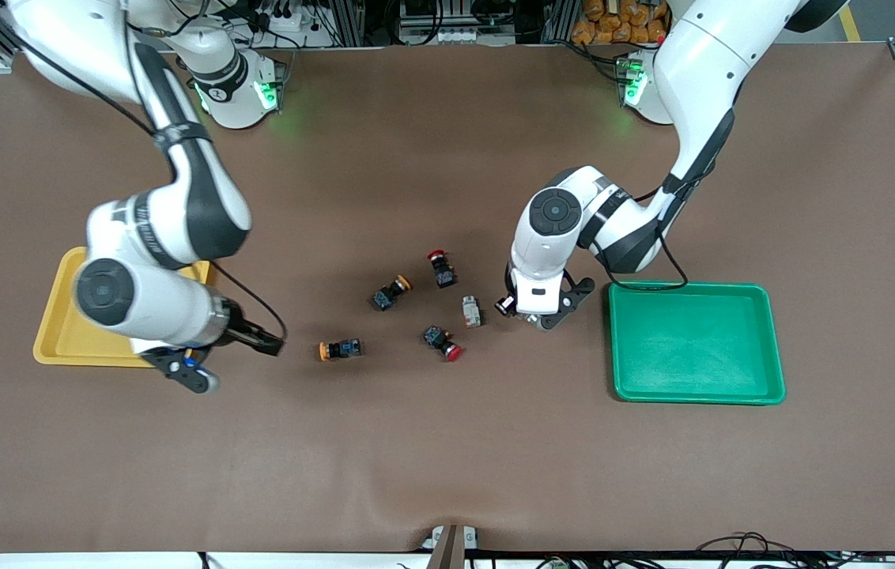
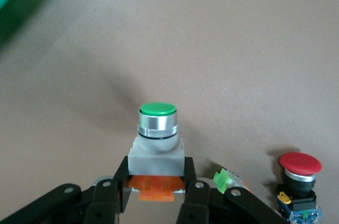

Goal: Place green and yellow buttons in trays
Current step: 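Carry the green button toward the green tray while the right gripper grasps a yellow button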

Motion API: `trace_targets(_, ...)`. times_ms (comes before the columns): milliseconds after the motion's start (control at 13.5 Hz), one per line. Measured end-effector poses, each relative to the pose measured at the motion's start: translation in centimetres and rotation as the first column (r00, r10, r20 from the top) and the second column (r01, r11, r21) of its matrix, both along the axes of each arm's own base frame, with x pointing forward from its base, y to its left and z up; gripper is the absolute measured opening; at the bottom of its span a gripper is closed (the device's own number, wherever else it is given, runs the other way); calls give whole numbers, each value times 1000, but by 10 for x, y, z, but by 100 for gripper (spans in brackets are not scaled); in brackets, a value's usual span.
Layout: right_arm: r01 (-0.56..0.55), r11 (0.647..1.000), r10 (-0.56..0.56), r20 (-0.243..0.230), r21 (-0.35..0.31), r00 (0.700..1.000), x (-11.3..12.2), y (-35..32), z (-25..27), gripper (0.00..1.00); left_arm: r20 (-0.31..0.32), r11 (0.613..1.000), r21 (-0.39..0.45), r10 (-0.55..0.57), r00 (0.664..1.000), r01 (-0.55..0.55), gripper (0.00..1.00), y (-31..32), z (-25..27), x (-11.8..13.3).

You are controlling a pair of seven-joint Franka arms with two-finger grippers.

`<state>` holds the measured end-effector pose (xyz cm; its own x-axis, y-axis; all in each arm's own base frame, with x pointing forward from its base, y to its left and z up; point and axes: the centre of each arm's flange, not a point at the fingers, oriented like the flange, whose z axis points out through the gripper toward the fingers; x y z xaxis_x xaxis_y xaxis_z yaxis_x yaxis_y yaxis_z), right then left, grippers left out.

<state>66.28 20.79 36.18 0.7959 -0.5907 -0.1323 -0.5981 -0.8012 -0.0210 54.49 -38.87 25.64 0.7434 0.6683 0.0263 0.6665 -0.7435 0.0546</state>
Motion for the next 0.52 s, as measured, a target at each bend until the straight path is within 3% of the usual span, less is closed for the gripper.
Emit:
trace_targets(222, 248, 968, -248, 16, 29, 969, 0, 38, -18, 100, 4, 1000, 16, -25, 1000, 25, 41, 13, 13, 18)
trace_targets(518, 487, 873, -488, 4, 26, 873, -7, 83, -56, 100, 14, 995, 41, -91, 996, 90, 41, 50, 36, 42)
